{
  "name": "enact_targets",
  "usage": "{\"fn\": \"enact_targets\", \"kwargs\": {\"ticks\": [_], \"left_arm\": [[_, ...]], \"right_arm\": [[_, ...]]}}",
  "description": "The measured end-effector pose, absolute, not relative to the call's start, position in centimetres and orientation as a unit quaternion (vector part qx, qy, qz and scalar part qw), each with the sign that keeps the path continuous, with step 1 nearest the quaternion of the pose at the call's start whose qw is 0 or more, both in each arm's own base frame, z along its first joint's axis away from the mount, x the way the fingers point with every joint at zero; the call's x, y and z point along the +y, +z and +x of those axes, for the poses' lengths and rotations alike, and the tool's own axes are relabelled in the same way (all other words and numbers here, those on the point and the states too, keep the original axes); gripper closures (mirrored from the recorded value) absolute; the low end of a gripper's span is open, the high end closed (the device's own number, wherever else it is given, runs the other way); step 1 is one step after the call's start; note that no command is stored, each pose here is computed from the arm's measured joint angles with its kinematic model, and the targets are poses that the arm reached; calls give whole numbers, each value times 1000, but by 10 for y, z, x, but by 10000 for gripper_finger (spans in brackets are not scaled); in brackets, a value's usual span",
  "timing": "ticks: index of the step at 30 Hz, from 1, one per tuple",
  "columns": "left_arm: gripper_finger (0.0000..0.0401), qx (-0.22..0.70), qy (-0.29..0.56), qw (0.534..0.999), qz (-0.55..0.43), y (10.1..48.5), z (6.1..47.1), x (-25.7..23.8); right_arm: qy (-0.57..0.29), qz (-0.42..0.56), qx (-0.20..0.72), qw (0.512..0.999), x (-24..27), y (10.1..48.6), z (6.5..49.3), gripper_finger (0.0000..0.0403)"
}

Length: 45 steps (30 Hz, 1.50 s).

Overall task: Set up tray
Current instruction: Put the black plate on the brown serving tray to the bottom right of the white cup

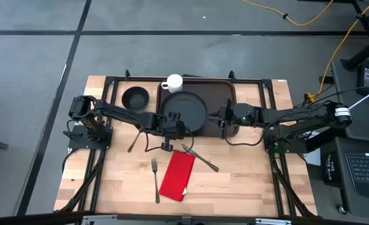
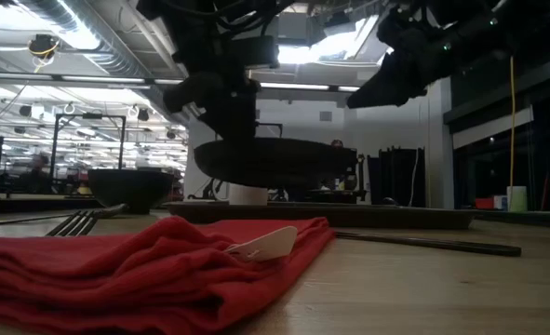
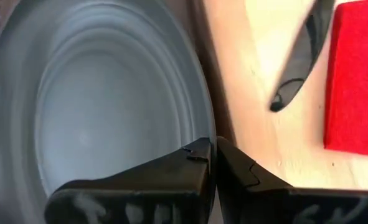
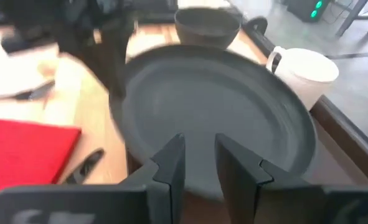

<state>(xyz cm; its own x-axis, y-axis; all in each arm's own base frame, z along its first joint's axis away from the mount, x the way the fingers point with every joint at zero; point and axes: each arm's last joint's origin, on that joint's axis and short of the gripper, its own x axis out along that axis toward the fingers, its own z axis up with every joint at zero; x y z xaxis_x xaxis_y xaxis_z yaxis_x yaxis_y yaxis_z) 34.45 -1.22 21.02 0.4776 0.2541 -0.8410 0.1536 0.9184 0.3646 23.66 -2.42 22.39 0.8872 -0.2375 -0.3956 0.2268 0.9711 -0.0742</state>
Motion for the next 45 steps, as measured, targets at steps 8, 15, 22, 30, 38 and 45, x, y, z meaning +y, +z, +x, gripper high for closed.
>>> {"fn": "enact_targets", "kwargs": {"ticks": [8, 15, 22, 30, 38, 45], "left_arm": [[399, 535, 44, 821, 191, 192, 350, -2], [399, 556, 32, 813, 169, 177, 354, 6], [398, 555, 28, 815, 166, 174, 356, 5], [398, 555, 14, 819, 144, 173, 356, 4], [387, 556, 8, 820, 140, 173, 356, 4], [371, 556, 22, 820, 131, 173, 355, 4]], "right_arm": [[-114, -14, 167, 979, -23, 229, 239, 311], [-112, -49, 110, 986, -24, 249, 245, 311], [-107, -47, 99, 988, -24, 253, 246, 311], [-104, -43, 101, 988, -23, 253, 246, 311], [-104, -44, 104, 988, -23, 253, 246, 311], [-103, -44, 106, 988, -23, 252, 246, 311]]}}
